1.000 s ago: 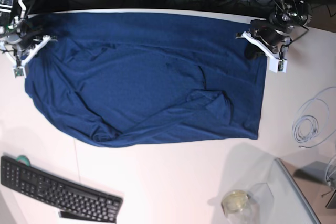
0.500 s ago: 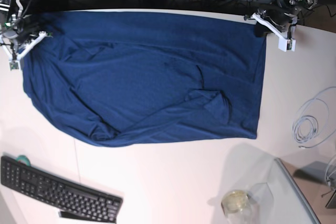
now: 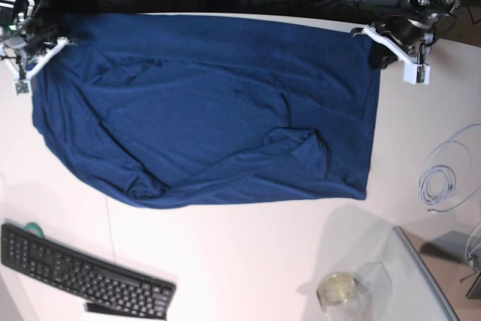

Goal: Layout the t-shirt on the table in an organized manner, then fold the t-shirt properly
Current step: 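Pull the held shirt edge taut with both grippers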

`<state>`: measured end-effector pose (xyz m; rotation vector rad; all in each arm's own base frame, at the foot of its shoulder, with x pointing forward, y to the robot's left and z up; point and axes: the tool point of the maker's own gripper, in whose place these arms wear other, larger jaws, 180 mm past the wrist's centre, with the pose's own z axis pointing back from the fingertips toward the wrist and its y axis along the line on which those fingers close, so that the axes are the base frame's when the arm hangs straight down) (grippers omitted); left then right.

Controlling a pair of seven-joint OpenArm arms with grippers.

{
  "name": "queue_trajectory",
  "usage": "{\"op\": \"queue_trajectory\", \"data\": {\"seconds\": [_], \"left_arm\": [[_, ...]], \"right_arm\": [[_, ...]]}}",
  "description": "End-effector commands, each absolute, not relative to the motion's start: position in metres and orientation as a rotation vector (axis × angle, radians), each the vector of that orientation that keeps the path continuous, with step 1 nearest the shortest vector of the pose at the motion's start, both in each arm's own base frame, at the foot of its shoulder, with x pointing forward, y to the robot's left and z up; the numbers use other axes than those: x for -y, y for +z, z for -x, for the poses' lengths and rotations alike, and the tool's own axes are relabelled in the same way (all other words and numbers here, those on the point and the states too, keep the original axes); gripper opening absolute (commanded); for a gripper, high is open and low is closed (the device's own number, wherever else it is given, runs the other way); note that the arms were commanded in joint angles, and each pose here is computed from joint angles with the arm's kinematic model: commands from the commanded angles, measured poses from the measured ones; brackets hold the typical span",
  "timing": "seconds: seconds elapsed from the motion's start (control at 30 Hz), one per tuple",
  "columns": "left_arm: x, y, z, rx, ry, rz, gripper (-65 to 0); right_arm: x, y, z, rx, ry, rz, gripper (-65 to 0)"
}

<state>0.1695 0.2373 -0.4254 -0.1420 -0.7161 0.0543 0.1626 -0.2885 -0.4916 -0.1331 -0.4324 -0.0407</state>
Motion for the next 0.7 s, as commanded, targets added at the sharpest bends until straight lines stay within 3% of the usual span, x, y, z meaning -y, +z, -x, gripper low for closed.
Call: {"op": "queue_trajectory", "data": {"seconds": [0.0, 0.2, 0.67], "left_arm": [[-0.239, -0.418, -0.177, 0.743, 0.042, 0.133, -65.0], [-0.235, -0.437, -0.200, 0.742, 0.107, 0.178, -65.0], [-0.255, -0.487, -0.142, 0.556, 0.234, 0.146, -65.0]], "right_arm": [[0.296, -0.479, -0.174, 0.478, -0.029, 0.157, -65.0], [0.296, -0.465, -0.189, 0.528, -0.018, 0.166, -65.0], [0.284, -0.486, -0.189, 0.491, -0.056, 0.121, -65.0]]}}
